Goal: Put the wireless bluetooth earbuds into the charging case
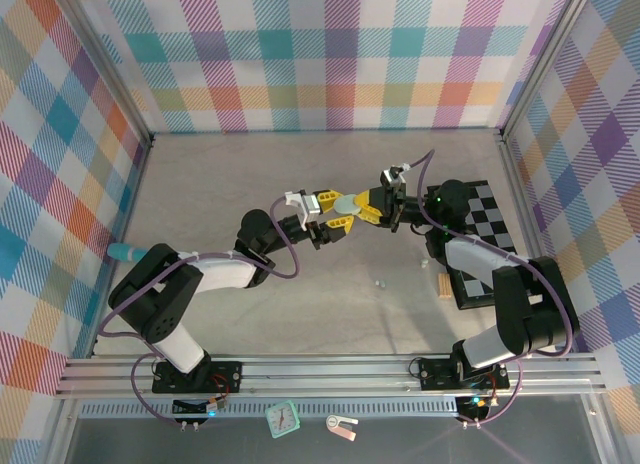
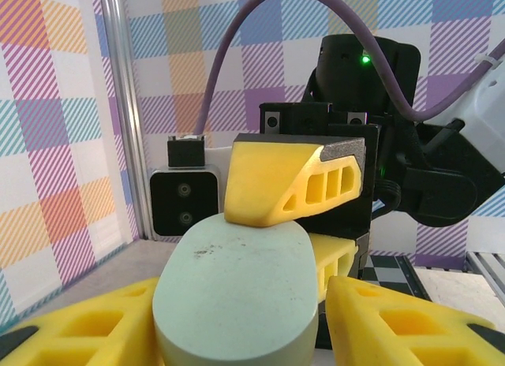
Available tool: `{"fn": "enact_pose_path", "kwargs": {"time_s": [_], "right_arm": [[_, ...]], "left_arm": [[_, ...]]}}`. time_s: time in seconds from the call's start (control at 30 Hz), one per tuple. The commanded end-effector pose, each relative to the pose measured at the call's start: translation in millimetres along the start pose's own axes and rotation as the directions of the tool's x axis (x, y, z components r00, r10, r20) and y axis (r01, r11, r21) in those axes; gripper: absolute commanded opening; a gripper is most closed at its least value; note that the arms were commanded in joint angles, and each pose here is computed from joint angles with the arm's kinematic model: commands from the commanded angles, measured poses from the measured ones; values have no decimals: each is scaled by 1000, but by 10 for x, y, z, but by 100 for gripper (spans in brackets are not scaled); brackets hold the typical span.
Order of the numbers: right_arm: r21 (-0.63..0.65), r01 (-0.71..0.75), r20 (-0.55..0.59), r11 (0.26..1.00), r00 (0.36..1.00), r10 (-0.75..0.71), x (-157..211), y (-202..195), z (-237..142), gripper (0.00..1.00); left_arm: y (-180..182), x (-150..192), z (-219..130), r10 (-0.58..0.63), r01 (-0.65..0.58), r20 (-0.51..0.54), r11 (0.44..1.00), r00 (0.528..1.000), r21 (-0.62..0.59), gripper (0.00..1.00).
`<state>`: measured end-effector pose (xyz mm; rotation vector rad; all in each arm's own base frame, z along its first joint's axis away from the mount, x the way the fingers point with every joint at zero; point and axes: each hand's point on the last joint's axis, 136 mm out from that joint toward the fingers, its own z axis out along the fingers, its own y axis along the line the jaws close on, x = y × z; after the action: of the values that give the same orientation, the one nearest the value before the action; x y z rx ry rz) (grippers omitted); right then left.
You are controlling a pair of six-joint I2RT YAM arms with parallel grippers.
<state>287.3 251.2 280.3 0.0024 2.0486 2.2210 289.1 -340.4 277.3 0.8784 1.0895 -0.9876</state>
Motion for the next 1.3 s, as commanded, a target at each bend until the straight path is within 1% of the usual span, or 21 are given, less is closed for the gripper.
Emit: {"fn": "enact_pose_path", "kwargs": {"time_s": [0.0, 0.13, 0.33, 0.57, 0.73, 0.83, 0.87, 1.0, 1.1, 1.2, 1.27], "right_arm": [[-40, 73, 7, 997, 997, -73, 3, 259, 42, 0], [-42, 75, 3, 996, 997, -75, 14, 270, 57, 0], [-43, 77, 7, 996, 997, -76, 19, 269, 60, 0], [-26, 66, 8, 997, 998, -66, 28, 216, 58, 0], [-20, 63, 9, 998, 998, -62, 20, 199, 59, 0], [-2, 55, 9, 998, 998, -55, 27, 149, 59, 0], [4, 57, 11, 998, 998, -57, 26, 137, 55, 3], [26, 83, 16, 996, 996, -83, 34, 142, 45, 33], [65, 114, 14, 991, 993, -115, 47, 133, 32, 53], [137, 134, 8, 981, 991, -136, 65, 84, 8, 67], [171, 162, -2, 972, 986, -164, 60, 95, -11, 72]], "left_arm": [[-67, -112, 40, 43, -45, 42, 997, 998, 61, 52], [-60, -89, 49, 41, -44, 39, 997, 998, 63, 56], [-62, -95, 51, 45, -47, 40, 997, 998, 66, 57], [-93, -125, 47, 46, -50, 45, 995, 998, 84, 47], [-103, -130, 45, 44, -48, 45, 995, 998, 90, 38], [-108, -132, 45, 41, -46, 45, 994, 998, 96, 36], [-111, -140, 46, 40, -45, 46, 994, 998, 98, 35], [-116, -102, 24, 41, -44, 36, 994, 999, 97, 35], [-119, -68, -11, 36, -39, 26, 994, 999, 98, 34], [-123, -52, -54, 32, -33, 17, 995, 999, 93, 35], [-123, -29, -83, 26, -27, 7, 996, 1000, 89, 34]]}}
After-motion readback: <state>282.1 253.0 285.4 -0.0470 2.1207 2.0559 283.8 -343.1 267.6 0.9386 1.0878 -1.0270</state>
